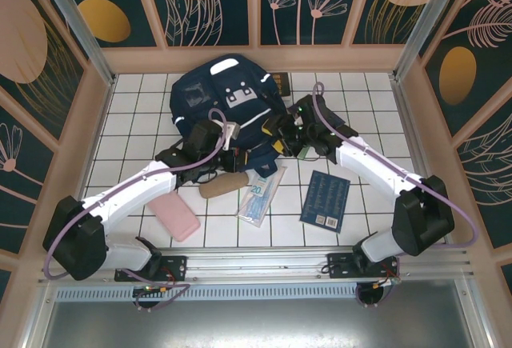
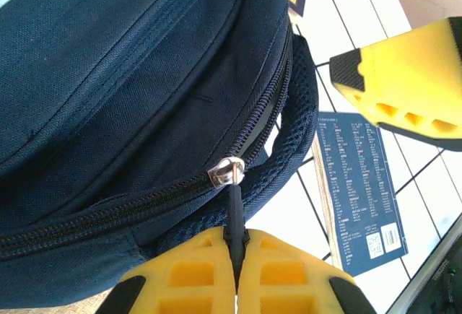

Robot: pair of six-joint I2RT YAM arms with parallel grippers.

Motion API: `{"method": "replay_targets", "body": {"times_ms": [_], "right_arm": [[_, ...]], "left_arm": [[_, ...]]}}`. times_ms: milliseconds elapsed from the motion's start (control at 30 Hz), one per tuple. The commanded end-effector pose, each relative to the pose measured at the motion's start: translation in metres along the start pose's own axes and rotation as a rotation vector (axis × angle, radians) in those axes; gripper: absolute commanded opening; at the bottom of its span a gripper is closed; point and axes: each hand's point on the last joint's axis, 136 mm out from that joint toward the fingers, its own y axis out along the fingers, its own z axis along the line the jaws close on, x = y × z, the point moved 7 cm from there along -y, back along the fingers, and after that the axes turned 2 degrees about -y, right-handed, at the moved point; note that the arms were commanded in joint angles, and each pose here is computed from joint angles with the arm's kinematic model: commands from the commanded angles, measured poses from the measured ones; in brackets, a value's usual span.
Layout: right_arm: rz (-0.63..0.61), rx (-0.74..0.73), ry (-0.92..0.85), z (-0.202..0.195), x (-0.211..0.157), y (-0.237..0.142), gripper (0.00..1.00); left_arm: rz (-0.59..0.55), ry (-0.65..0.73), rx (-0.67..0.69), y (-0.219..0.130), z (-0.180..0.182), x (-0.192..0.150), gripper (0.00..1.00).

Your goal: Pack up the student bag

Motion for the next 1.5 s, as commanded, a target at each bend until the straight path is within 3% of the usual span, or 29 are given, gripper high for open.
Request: {"method": "replay_targets", "body": {"times_ms": [0,333,433,600,1033,1467], "right_arm": [[0.008,0.025,0.029,0.001,-0.003,0.002,0.62],[0.070,-0.053,0.049,-0.019,-0.005,0.044,0.57],[0.080,-0.046,0.053,-0.019,-0.002,0.056,0.44],[0.066,-0.042,0.047,-0.012,0.006,0.062,0.00],[-0.027,-0.011,0.094,-0.011,0.031,0.030,0.00],[-0.048,0.008,0.051,-0.011,0.041,0.008,0.00]], "left_arm": [[-0.104,0.040,-0.104,-0.006,-0.027,0.025,0.00],[-0.105,0.053,-0.121,-0.009,-0.033,0.023,0.00],[-0.098,0.060,-0.131,-0.009,-0.034,0.022,0.00],[-0.102,0.064,-0.114,-0.010,-0.031,0.019,0.00],[-0.125,0.035,0.085,-0.018,0.002,-0.002,0.00],[-0.147,0.005,0.180,-0.022,0.018,-0.009,0.00]]}}
